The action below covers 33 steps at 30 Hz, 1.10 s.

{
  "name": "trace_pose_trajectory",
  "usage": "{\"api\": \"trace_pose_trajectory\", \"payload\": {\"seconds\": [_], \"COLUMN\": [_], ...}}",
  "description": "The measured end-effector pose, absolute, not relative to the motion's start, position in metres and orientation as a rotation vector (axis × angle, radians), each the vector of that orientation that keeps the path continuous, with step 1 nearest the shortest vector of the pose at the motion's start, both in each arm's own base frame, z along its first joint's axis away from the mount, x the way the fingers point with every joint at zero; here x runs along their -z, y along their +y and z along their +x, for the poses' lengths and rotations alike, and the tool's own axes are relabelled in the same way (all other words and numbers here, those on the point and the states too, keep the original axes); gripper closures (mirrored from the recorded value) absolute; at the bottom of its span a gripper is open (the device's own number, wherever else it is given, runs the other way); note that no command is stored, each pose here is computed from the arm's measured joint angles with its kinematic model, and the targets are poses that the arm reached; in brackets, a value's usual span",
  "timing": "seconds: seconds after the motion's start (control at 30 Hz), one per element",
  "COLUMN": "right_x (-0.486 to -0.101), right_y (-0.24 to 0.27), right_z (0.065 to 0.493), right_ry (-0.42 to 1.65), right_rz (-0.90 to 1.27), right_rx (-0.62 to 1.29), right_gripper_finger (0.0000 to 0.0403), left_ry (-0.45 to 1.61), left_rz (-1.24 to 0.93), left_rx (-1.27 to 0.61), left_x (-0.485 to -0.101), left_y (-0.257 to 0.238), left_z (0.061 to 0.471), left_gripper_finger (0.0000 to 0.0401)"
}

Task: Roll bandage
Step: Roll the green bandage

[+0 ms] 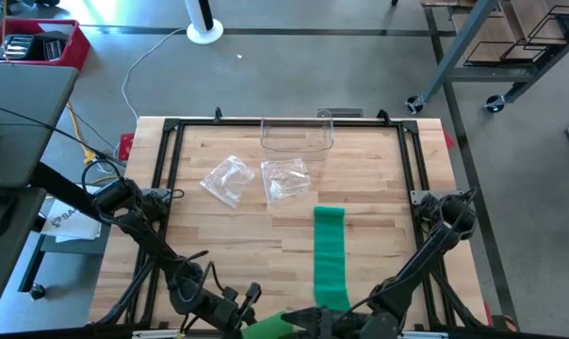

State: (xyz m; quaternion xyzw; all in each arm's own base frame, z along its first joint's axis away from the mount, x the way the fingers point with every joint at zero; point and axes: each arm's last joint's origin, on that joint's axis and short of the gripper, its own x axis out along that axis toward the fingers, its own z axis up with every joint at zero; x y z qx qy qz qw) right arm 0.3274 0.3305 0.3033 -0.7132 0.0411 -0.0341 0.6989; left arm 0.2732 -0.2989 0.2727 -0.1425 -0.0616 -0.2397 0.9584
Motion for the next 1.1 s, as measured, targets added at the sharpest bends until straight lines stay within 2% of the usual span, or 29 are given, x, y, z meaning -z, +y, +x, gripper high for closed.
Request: {"api": "trace_pose_trajectory", "payload": {"seconds": [0.2,0.33,0.6,0.8,0.97,1.1], "right_x": [-0.302,-0.302,-0.301,-0.294,-0.276,-0.25], "right_y": [0.33,0.329,0.331,0.328,0.311,0.289], "right_z": [0.328,0.328,0.323,0.326,0.337,0.346], "right_ry": [0.115,0.146,0.189,0.217,0.329,0.437], "right_rz": [-1.593,-1.631,-1.642,-1.567,-1.435,-1.249], "right_rx": [0.095,0.118,0.155,0.128,0.075,0.027], "right_gripper_finger": [0.0403,0.0403,0.0403,0.0403,0.0403,0.0403], "left_ry": [-0.077,0.022,0.177,0.317,0.38,0.38], "left_rz": [-0.297,-0.267,-0.191,-0.147,-0.153,-0.143], "left_rx": [0.493,0.48,0.296,0.163,0.073,0.014], "left_x": [-0.269,-0.269,-0.282,-0.276,-0.266,-0.262], "left_y": [-0.3,-0.299,-0.292,-0.288,-0.286,-0.284], "left_z": [0.273,0.268,0.235,0.209,0.197,0.194], "left_gripper_finger": [0.0287,0.0263,0.0259,0.0259,0.0259,0.0259]}}
